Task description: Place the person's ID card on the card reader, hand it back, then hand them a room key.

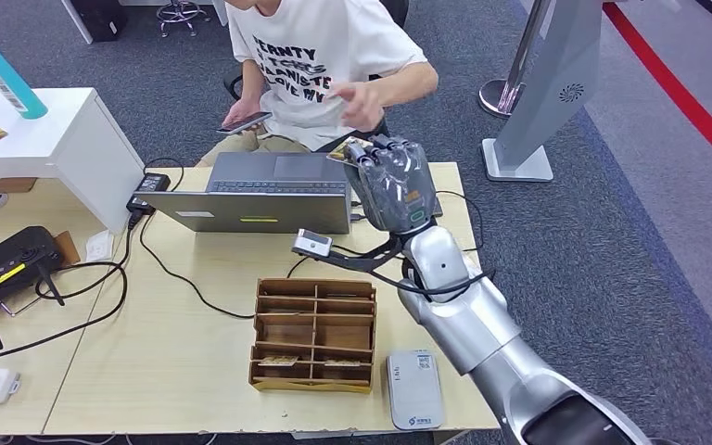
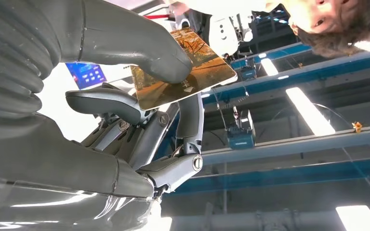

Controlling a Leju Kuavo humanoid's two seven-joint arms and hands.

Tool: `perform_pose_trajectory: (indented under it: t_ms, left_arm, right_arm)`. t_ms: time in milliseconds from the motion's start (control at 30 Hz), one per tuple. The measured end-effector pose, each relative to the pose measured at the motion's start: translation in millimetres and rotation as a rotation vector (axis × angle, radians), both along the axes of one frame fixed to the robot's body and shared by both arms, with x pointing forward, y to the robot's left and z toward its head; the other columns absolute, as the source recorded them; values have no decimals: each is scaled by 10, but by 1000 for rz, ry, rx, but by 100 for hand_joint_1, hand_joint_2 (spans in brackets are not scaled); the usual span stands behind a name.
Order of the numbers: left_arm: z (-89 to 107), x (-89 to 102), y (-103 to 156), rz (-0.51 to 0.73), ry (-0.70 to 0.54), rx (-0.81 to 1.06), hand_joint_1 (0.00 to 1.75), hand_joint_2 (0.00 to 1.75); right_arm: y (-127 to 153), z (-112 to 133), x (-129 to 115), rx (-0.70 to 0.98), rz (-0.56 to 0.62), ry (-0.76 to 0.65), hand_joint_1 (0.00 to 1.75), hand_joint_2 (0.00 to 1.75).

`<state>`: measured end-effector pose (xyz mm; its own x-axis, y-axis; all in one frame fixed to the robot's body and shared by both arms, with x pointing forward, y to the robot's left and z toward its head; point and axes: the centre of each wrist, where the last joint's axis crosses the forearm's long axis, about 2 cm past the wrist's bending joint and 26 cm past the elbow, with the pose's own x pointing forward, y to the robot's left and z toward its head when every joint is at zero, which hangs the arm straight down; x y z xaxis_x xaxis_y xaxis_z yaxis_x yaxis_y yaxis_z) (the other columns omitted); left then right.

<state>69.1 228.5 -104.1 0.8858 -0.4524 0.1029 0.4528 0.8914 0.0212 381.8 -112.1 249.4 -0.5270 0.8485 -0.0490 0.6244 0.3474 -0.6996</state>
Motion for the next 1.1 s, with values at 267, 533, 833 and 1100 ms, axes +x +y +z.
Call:
perform_pose_trajectory:
  t_ms: [267,533,833,1100]
  left_arm:
    - [7,48,5,-27,-5,1,0,0]
    - [8,52,4,-32,-3,4,0,0]
    - [8,48,5,-14,0,9,0,0]
    - [2,15,9,17,0,11,0,0]
  right_arm:
    - [-27,57,184,-62,-37,7,175,175]
    - [-32,-19,227,-95,-58,34,27,175]
    - [-61,-162,242,-110,-92,91,0,0]
    - [-34,-342,58,-52,-35,123,0,0]
